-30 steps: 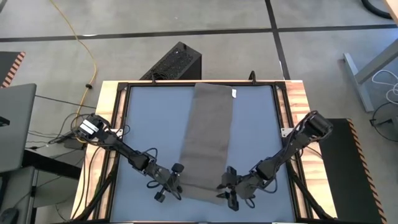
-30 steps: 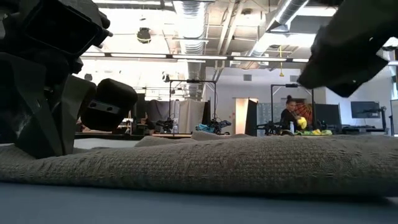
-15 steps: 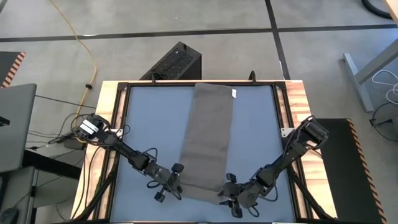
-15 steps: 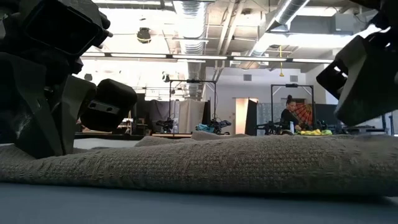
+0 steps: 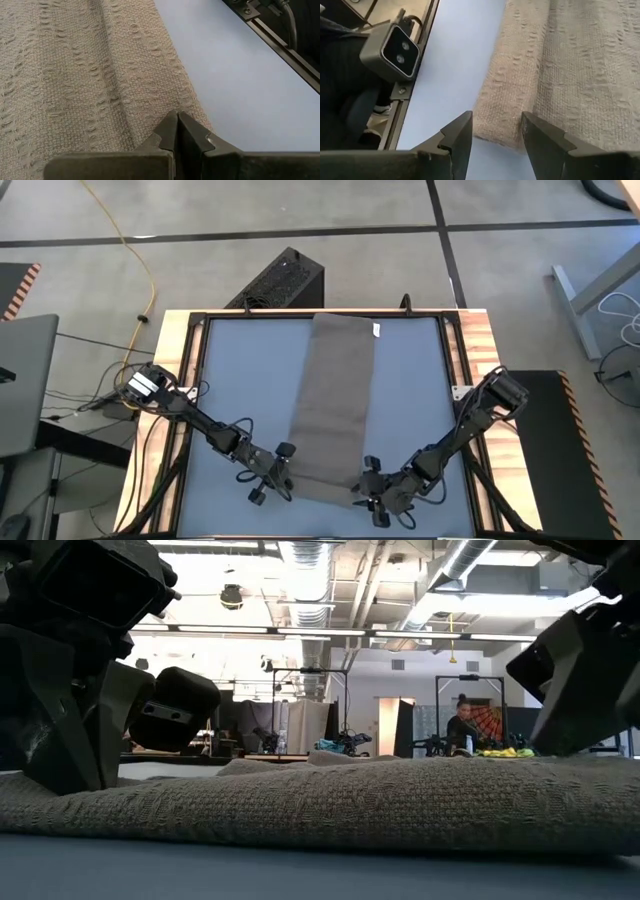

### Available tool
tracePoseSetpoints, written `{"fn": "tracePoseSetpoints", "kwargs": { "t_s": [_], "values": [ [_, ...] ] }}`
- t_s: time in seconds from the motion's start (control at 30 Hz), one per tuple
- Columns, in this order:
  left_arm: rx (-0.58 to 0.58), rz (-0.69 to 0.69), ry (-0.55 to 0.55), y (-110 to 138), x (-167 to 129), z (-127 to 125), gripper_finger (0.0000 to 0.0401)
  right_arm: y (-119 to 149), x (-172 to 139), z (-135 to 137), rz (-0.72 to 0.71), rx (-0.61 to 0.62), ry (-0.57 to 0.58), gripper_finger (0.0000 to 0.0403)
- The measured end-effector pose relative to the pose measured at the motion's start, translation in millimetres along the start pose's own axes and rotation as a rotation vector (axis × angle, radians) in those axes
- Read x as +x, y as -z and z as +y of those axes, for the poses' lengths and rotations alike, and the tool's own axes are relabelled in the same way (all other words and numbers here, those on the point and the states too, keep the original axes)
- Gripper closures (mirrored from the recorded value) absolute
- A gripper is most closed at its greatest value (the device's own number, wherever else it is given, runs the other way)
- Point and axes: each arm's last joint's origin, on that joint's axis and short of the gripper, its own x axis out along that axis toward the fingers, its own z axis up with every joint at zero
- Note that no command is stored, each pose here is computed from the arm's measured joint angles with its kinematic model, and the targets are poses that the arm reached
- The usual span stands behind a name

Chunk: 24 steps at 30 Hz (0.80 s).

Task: Roll towel
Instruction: Roll the gray towel

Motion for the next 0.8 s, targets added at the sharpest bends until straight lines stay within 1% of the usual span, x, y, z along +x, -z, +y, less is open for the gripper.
{"fn": "tracePoseSetpoints", "kwargs": {
  "t_s": [0.13, 0.23, 0.33, 0.43, 0.7, 0.8],
  "values": [
    [0.0, 0.0, 0.0, 0, 0, 0, 0.0401, 0, 0, 0, 0.005, -0.006, 0.003, 0.0208],
    [0.0, 0.0, 0.0, 0, 0, 0, 0.0401, 0, 0, 0, -0.003, -0.038, 0.0, 0.0208],
    [0.0, 0.0, 0.0, 0, 0, 0, 0.0401, -8, -2, 4, -0.068, -0.044, -0.023, 0.0208],
    [0.0, 0.0, 0.0, 0, 0, 0, 0.0401, -13, -3, 8, -0.087, -0.039, -0.036, 0.0208],
    [-0.002, 0.001, 0.002, 0, 0, 0, 0.0401, 13, 19, 3, 0.0, -0.076, 0.015, 0.0208],
    [-0.003, 0.002, 0.016, 0, 0, 0, 0.0401, 16, 24, 0, 0.004, -0.077, 0.029, 0.0208]
  ]
}}
